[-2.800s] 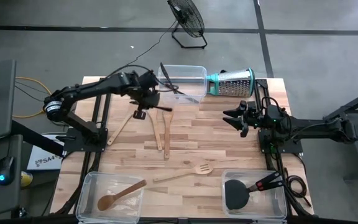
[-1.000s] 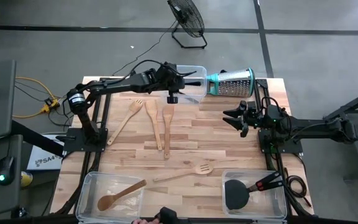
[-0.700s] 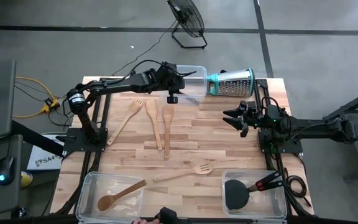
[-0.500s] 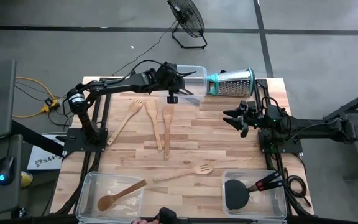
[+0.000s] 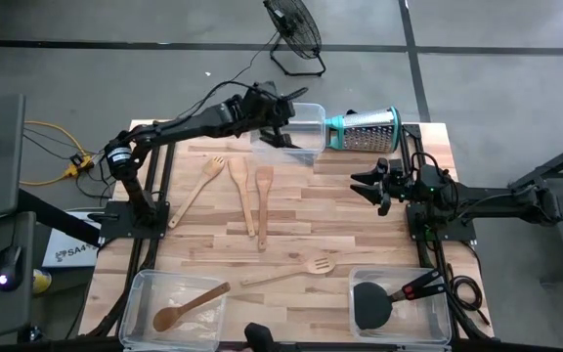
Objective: Pick & Place Kitchen Items
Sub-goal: Put the brown serving spoon into the bottom left transparent bin
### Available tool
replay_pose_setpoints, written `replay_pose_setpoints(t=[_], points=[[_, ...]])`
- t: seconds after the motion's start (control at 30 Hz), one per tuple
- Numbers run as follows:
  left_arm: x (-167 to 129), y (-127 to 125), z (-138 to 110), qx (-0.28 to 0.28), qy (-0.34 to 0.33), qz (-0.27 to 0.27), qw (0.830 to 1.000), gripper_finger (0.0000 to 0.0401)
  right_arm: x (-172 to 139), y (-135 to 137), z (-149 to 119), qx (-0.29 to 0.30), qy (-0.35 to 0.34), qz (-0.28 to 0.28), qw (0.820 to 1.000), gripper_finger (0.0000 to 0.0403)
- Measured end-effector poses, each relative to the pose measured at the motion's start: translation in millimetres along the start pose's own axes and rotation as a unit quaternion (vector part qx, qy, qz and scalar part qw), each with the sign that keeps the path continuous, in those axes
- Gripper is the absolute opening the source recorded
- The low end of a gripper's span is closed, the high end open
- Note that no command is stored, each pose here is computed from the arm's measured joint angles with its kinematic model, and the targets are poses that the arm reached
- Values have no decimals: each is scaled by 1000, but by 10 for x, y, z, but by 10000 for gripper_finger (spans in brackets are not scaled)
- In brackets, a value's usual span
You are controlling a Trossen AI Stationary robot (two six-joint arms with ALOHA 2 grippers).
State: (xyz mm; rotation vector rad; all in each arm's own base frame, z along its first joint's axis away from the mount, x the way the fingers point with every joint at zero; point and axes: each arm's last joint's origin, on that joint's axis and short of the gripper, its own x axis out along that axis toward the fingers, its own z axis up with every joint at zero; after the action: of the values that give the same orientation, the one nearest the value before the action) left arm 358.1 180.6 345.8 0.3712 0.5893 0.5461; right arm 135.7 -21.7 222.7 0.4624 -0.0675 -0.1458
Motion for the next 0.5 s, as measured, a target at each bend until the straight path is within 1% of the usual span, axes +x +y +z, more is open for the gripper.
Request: replay_pose_setpoints(t=[0.13, 0.23, 0.33, 0.43, 0.5], points=[[-99, 90, 138, -55, -4, 0, 998, 1, 0, 0, 1, 0, 0, 0, 1000, 188], [-181, 139, 209, -89, 6, -13, 996, 1, 0, 0, 1, 0, 0, 0, 1000, 188], [-235, 152, 213, -135, 33, -24, 990, 1, 0, 0, 1, 0, 0, 0, 1000, 188], [-317, 160, 187, -187, 64, -29, 980, 1, 0, 0, 1, 0, 0, 0, 1000, 188], [-373, 167, 161, -207, 84, -23, 975, 1, 0, 0, 1, 0, 0, 0, 1000, 188]])
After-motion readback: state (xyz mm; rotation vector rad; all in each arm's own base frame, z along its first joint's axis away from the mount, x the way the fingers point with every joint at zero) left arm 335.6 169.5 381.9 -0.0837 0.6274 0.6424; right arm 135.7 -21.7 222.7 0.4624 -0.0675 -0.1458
